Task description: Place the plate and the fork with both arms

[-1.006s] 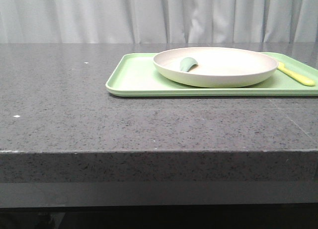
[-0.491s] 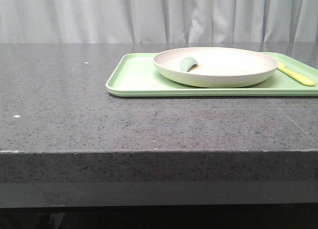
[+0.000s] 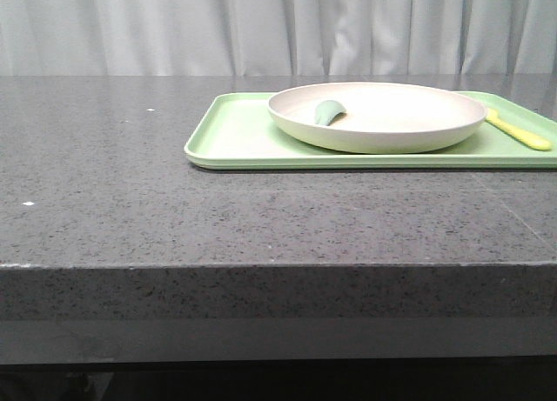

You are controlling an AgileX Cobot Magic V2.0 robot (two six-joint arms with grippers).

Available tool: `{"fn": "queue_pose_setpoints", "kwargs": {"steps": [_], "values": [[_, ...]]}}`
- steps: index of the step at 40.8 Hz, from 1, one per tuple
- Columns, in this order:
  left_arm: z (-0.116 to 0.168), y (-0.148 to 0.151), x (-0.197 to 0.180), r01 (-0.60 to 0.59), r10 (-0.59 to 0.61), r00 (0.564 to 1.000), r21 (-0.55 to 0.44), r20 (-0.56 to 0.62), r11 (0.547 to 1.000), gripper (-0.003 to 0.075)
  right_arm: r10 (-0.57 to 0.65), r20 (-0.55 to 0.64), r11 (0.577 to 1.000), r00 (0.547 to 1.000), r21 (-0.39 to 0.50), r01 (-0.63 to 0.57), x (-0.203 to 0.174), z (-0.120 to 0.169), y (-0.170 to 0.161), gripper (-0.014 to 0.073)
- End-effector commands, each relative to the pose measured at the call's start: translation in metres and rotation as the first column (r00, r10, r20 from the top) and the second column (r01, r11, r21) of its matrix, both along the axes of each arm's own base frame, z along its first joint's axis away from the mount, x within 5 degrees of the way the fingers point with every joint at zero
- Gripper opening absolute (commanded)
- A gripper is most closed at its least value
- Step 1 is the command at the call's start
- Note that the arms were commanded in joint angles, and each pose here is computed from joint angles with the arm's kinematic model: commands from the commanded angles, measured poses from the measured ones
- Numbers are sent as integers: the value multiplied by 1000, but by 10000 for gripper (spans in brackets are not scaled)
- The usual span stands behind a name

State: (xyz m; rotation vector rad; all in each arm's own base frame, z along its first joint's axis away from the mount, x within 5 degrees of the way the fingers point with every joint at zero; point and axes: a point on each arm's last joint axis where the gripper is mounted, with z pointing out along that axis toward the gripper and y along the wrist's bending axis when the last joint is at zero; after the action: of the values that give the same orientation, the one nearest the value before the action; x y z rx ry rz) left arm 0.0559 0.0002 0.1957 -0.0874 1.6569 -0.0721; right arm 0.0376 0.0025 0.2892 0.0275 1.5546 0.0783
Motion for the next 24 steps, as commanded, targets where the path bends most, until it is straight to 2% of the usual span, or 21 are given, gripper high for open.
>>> {"fn": "queue_pose_setpoints", "kwargs": {"steps": [1, 24], "values": [[8, 0, -1, -2, 3, 994, -8, 107, 1000, -18, -7, 103, 1000, 995, -8, 8, -1, 16, -1, -119], [8, 0, -1, -2, 3, 994, -8, 107, 1000, -18, -10, 104, 1000, 995, -12, 11, 0, 12, -1, -119]]}}
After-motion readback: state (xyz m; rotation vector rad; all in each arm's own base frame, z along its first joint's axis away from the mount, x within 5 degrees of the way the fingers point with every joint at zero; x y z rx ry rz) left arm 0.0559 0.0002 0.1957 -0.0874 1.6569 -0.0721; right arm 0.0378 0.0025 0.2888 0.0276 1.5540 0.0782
